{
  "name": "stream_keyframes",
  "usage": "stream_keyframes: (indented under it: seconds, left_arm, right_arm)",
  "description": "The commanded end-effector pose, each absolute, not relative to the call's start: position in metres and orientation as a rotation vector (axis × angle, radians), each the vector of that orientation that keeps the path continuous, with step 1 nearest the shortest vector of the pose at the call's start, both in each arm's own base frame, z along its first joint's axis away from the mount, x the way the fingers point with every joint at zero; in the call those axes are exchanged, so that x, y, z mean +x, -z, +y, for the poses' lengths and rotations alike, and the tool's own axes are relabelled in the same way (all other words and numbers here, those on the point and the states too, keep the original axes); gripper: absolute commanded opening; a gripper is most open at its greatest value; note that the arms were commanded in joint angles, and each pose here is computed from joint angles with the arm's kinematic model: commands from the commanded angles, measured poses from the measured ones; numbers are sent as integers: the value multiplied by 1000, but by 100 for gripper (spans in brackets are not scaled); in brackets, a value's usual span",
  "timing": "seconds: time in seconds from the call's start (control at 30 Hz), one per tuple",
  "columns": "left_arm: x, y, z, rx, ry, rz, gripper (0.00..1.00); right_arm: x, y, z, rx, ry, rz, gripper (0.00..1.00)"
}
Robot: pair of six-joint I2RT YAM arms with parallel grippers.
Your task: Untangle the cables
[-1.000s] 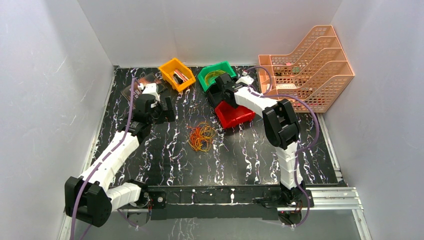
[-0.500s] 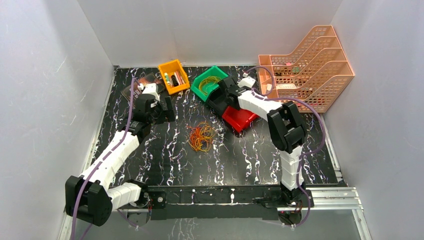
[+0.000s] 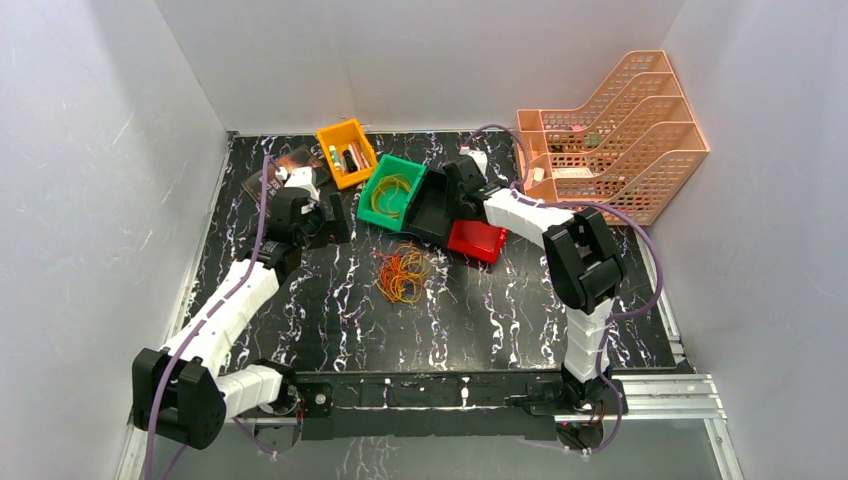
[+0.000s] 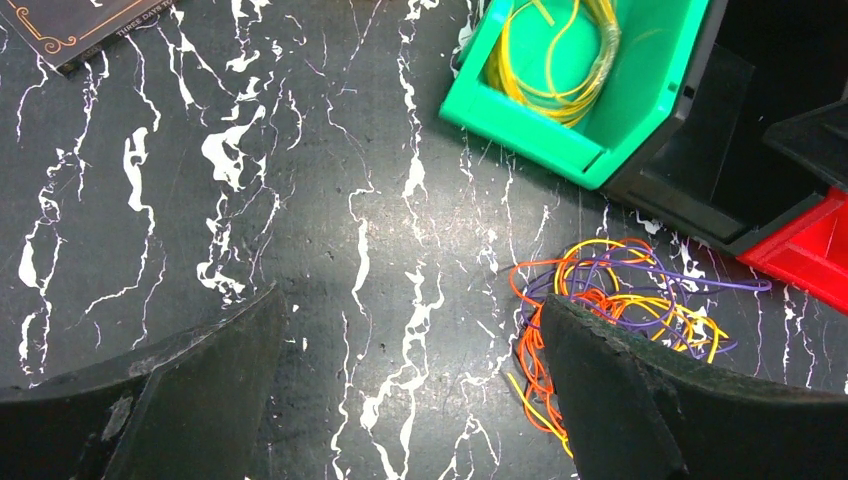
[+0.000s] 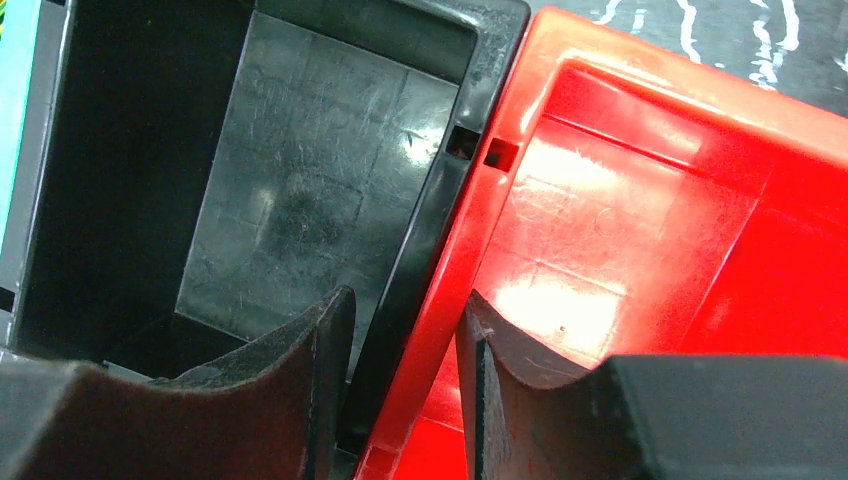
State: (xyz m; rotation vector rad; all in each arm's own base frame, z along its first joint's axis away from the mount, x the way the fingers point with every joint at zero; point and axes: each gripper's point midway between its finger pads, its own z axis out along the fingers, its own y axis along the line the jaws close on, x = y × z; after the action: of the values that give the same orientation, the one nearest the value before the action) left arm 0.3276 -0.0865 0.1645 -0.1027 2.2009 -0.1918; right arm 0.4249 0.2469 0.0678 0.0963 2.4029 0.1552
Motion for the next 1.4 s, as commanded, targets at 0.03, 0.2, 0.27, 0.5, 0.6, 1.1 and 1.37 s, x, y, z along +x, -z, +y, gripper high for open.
stream_keyframes:
  seconds: [0.03,0.2,0.27,0.5,0.6,1.1,1.37]
  left_arm:
    - [331,-178,-88,-108,213,2184,98]
    - [331,-177,-87,-109,212,2188,98]
    - [331,-176,-87,-109,211,2192,98]
    - [331,-175,-88,-104,216,2196,98]
    - [330,-175,-87,-106,210,2195,98]
    - [335,-187,-106,-103,351,2115,98]
    - [328,-203,-118,-9,437,2041,98]
  right_arm:
    - [413,-61,283,-194,-310,2438,49]
    - [421,-64,292,-340,-303,2401,53]
    - [427,-65,295,-401,-292,2381,55]
    - [449,-77,320,-521,-347,2322,59]
    - [453,-92,319,-512,-343,2298,69]
    - [375,-198,283,-512,-531,2036,84]
    - [318,-239,292,-675,-783,1793,81]
